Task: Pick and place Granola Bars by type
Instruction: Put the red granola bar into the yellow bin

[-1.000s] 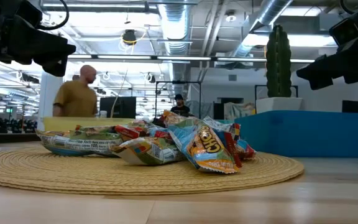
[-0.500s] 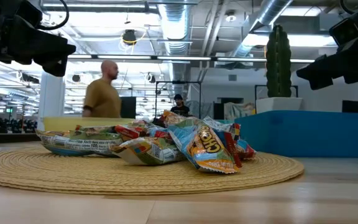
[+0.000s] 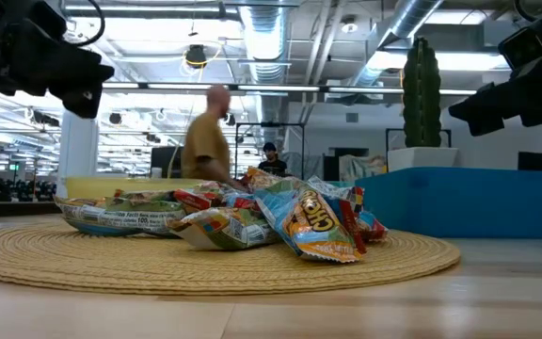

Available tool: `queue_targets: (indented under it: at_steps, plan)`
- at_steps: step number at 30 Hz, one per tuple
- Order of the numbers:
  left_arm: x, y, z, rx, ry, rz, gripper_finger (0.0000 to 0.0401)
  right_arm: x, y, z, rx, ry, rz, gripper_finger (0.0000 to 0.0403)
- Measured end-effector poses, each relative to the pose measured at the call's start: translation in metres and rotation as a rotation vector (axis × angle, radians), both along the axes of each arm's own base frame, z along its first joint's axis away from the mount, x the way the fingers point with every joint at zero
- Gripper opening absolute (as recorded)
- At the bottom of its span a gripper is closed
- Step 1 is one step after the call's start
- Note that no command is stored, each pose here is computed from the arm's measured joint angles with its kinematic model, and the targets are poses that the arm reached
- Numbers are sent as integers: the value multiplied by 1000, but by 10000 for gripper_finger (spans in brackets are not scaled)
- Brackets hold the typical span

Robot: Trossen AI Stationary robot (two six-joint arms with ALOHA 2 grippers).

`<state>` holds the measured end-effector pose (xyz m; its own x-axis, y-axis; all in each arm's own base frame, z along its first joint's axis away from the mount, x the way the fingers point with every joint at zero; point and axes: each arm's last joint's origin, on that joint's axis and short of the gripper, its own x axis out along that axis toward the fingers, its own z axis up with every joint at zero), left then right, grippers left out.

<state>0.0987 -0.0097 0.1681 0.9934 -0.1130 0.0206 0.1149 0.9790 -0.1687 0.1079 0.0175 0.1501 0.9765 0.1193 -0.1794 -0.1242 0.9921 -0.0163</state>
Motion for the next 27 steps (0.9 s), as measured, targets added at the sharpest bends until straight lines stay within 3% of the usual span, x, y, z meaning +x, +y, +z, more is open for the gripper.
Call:
queue_targets:
  at_steps: [3,10,17,27]
  plan:
    - [0,0,0,-72,12,0,103,0,0,0,0,0,0,154]
    - [0,0,0,-81,15,2,103,0,0,0,0,0,0,154]
    - [1,3,5,13,63,110,103,0,0,0,0,0,0,154]
    - [18,5,32,209,182,234,103,0,0,0,0,0,0,154]
